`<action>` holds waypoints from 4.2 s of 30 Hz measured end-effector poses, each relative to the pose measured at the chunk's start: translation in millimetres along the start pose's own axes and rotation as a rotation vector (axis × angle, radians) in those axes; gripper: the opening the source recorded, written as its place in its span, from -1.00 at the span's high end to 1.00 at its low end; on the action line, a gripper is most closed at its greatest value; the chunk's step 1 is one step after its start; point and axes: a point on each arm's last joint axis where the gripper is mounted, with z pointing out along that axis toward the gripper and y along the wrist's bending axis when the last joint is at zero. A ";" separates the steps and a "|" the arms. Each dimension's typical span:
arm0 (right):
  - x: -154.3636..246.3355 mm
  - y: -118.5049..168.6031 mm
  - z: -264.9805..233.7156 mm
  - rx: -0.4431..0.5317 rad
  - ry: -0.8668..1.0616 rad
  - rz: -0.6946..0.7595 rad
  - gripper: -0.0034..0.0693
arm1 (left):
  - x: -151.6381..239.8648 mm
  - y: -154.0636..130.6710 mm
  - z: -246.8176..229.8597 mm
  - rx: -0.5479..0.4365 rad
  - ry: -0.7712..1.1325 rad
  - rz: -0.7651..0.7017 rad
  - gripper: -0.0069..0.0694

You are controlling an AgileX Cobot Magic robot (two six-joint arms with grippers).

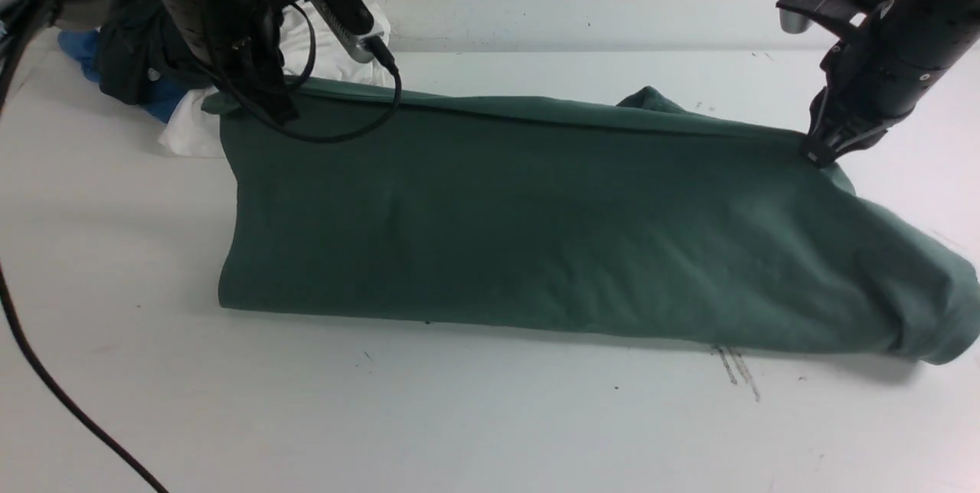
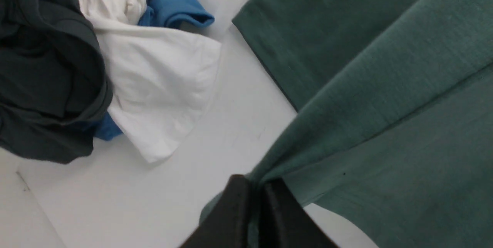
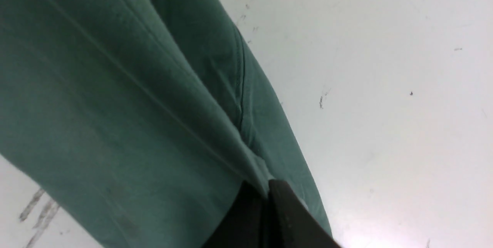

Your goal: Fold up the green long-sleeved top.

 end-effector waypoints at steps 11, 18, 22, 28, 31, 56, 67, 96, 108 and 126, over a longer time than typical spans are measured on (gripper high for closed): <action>-8.9 -17.4 66.6 0.053 -0.030 0.079 0.87 | 2.8 -3.1 92.4 0.008 -0.015 -0.060 0.70; -7.2 -35.0 88.5 0.193 -0.062 0.192 0.47 | 8.0 6.5 109.1 -0.049 -0.055 -0.136 0.21; -5.7 -46.4 82.3 0.321 -0.081 0.343 0.16 | 3.5 11.5 99.9 -0.052 -0.056 -0.258 -0.13; 1.5 -45.0 29.8 0.364 -0.064 0.560 0.02 | -1.4 3.3 55.7 0.039 0.088 -0.450 -0.18; 7.6 -33.5 -11.4 0.339 -0.096 0.607 0.02 | -6.2 -14.7 39.6 0.139 0.164 -0.429 0.04; 164.0 26.4 34.5 0.210 -0.013 1.020 -0.21 | -1.6 -76.8 66.4 0.507 0.218 -0.345 0.84; 145.8 -1.0 94.7 0.121 0.011 1.150 -0.36 | 2.0 -85.1 85.7 0.527 0.258 -0.341 0.84; 141.2 -32.6 -67.2 0.427 -0.098 0.855 0.79 | -7.0 -34.3 -67.0 0.366 -0.054 -0.365 0.84; -54.3 95.7 -66.2 0.082 -0.341 0.382 0.79 | -4.7 -30.9 -85.3 0.350 -0.086 -0.366 0.84; -123.6 122.9 -74.2 0.130 -0.361 0.300 -0.31 | -16.5 -46.2 -89.2 0.423 -0.121 -0.356 0.84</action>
